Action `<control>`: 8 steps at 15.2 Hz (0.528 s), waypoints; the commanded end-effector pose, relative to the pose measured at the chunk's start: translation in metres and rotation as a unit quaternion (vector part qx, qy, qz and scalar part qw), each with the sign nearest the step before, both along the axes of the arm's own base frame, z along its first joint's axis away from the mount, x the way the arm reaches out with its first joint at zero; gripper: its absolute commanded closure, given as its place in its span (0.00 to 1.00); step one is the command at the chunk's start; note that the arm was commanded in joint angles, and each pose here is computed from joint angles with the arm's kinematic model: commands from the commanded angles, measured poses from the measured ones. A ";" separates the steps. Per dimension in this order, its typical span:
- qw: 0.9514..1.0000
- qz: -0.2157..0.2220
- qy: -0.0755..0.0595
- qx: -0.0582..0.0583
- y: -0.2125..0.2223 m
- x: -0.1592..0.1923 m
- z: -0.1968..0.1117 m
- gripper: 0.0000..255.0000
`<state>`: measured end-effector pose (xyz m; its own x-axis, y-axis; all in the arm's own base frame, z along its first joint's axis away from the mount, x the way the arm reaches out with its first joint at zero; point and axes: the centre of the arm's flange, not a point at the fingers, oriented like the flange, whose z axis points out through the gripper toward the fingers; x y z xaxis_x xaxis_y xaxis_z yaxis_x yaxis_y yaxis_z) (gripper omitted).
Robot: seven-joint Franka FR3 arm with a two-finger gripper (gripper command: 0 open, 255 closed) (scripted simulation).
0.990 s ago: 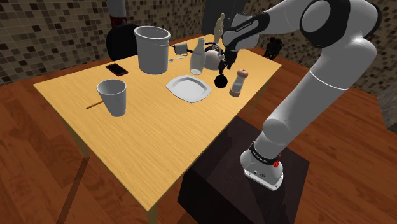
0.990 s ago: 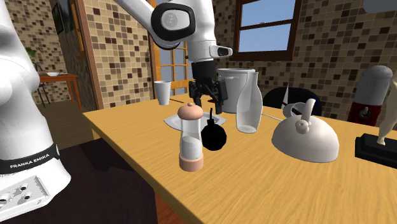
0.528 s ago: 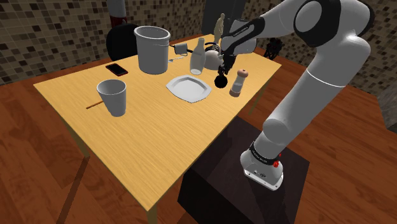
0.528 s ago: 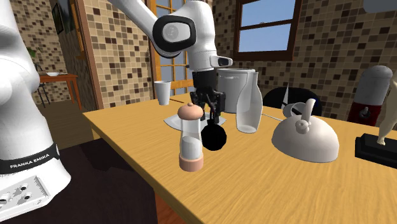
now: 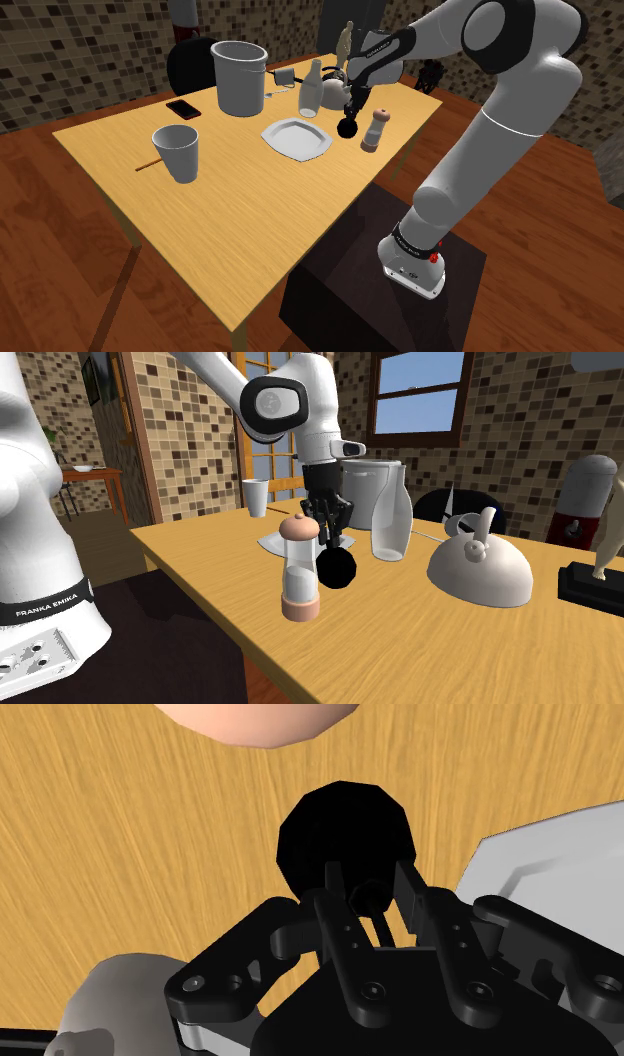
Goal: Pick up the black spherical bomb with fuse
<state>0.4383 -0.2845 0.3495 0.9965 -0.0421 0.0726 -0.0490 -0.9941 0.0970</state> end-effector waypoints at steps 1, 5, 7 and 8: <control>1.000 0.000 0.001 0.000 0.000 -0.001 -0.001 1.00; 1.000 0.000 0.001 0.000 0.000 -0.001 0.020 1.00; 1.000 0.000 0.001 0.000 0.000 -0.001 0.030 1.00; 1.000 0.000 0.001 0.000 0.000 -0.001 0.036 1.00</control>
